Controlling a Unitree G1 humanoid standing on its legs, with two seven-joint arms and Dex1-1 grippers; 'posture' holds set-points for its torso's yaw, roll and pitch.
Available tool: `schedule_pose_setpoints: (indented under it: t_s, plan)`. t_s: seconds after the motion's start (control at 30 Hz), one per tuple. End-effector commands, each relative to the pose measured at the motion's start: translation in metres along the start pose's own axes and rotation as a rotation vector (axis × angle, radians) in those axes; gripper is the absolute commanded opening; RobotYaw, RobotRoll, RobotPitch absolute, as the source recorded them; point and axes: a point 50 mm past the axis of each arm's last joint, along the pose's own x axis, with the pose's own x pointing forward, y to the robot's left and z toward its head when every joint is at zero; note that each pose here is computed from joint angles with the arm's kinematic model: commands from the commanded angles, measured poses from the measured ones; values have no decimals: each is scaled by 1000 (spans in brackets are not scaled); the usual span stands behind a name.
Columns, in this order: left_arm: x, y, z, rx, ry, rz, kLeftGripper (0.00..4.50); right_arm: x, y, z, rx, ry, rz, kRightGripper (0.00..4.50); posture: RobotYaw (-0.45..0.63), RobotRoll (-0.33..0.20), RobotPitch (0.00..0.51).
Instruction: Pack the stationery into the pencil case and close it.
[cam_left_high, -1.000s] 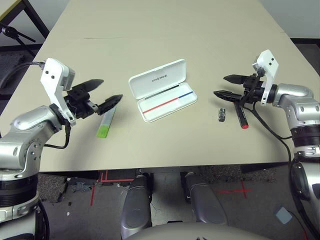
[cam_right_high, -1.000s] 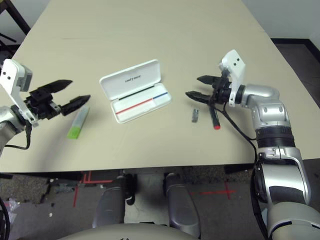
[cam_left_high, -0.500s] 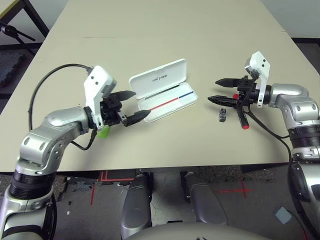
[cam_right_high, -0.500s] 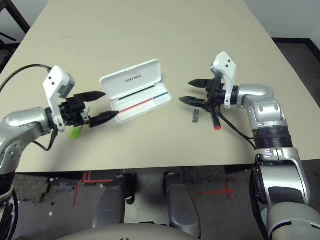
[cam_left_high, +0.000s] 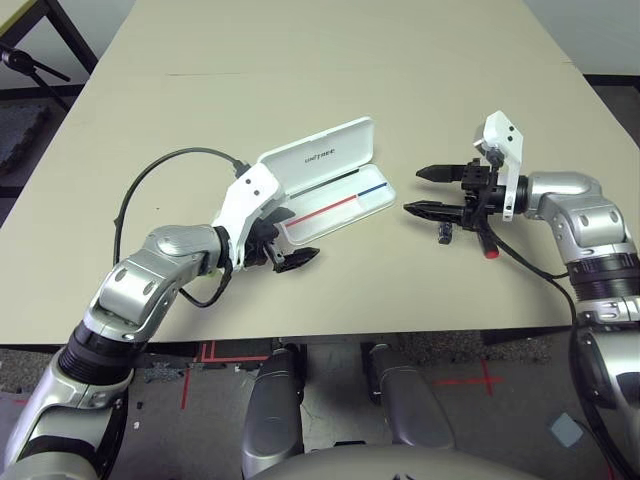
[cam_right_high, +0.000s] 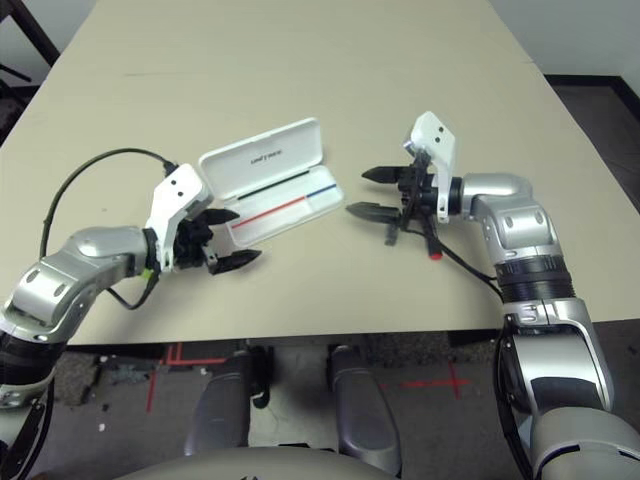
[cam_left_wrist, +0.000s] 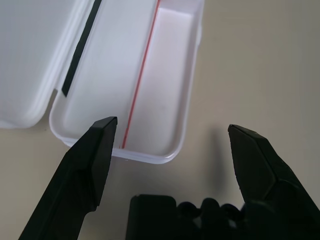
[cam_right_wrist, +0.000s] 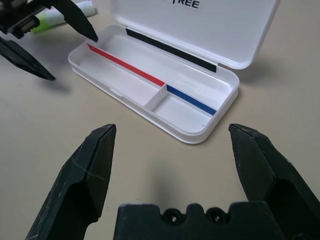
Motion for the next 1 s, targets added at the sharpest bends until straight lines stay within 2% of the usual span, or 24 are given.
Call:
schedule_pose_setpoints:
  t_s: [0.03, 0.4, 0.53, 0.73, 1.0]
  plan:
    - [8, -3, -6, 22, 27, -34, 4481, 2, 5, -2, 1, 9, 20, 4500, 28, 0, 240]
    - [16, -8, -2, 67, 20, -93, 4481, 1, 5, -4, -2, 8, -2, 4500, 7, 0, 236]
    - [13, -8, 1, 91, 19, -87, 4481, 1, 6, -6, -1, 10, -8, 4500, 5, 0, 234]
    - [4, 3, 9, 131, 16, -10, 4481, 2, 5, -8, -2, 11, -14, 4500, 8, 0, 231]
    - [-3, 3, 20, 175, 0, -1, 4481, 4, 6, -9, -6, 11, -15, 4500, 9, 0, 231]
